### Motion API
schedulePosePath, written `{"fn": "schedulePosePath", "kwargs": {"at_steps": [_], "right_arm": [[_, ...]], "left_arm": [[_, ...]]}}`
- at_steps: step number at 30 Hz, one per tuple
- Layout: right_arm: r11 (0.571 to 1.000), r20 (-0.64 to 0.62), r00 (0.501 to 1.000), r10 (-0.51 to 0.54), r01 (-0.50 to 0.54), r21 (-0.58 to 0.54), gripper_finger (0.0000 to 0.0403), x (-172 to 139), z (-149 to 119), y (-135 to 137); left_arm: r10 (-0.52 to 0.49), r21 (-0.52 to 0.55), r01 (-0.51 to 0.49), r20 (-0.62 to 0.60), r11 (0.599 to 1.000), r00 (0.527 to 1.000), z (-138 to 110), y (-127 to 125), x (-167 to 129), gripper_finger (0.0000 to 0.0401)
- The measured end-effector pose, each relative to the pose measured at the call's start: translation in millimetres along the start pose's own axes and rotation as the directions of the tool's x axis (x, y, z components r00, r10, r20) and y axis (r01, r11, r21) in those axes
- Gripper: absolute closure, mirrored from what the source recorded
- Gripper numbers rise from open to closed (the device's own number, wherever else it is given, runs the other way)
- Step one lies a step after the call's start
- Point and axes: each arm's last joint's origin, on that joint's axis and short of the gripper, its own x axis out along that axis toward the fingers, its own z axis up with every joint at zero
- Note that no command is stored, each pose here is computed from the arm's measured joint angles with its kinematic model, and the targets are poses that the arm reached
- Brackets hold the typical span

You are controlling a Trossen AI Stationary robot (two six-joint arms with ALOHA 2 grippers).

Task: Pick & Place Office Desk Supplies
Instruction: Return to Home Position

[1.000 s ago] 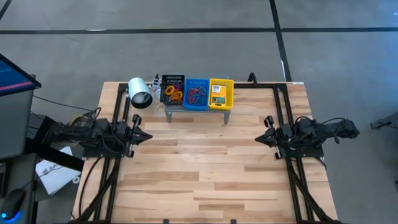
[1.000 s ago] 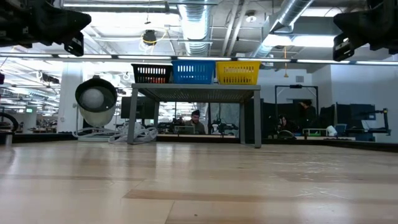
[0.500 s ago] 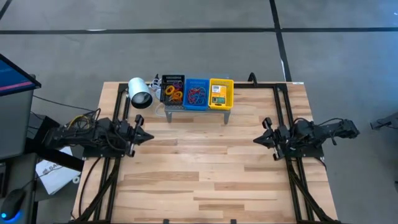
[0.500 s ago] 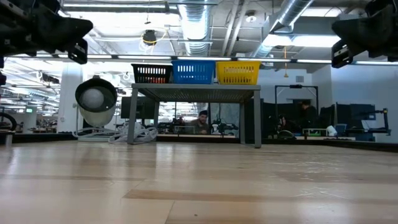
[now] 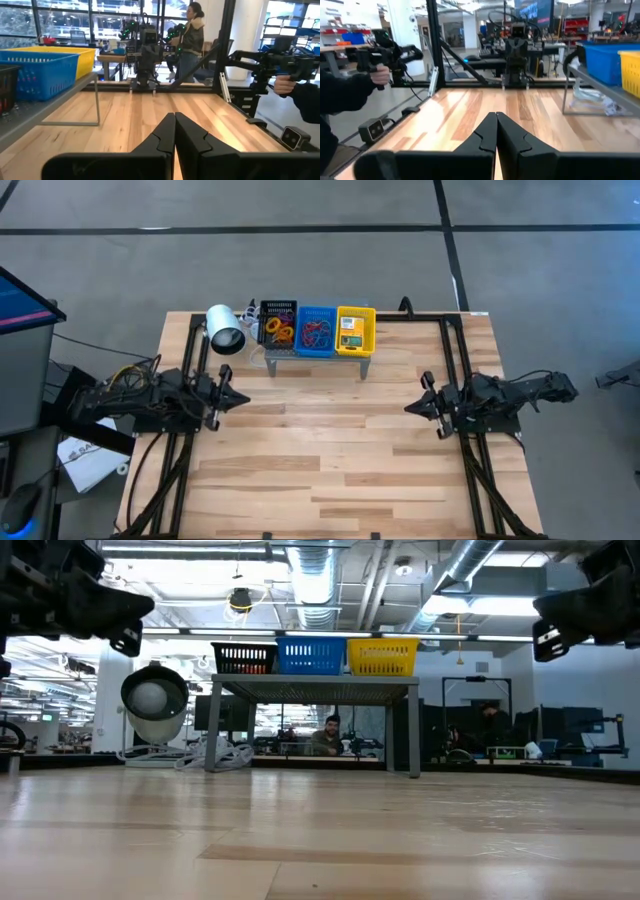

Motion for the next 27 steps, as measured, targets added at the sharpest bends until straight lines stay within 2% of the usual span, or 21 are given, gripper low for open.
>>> {"fn": "schedulePosePath", "kwargs": {"at_steps": [27], "right_arm": [[1.000, -0.014, 1.000, -0.018, 0.018, 0.012, 0.0403, 0.2, -1.7, -0.5]], "left_arm": [[0.039, -0.010, -0.039, -0.028, 0.999, 0.999, -2.5, 3.2, 0.0, 0.0396]]}}
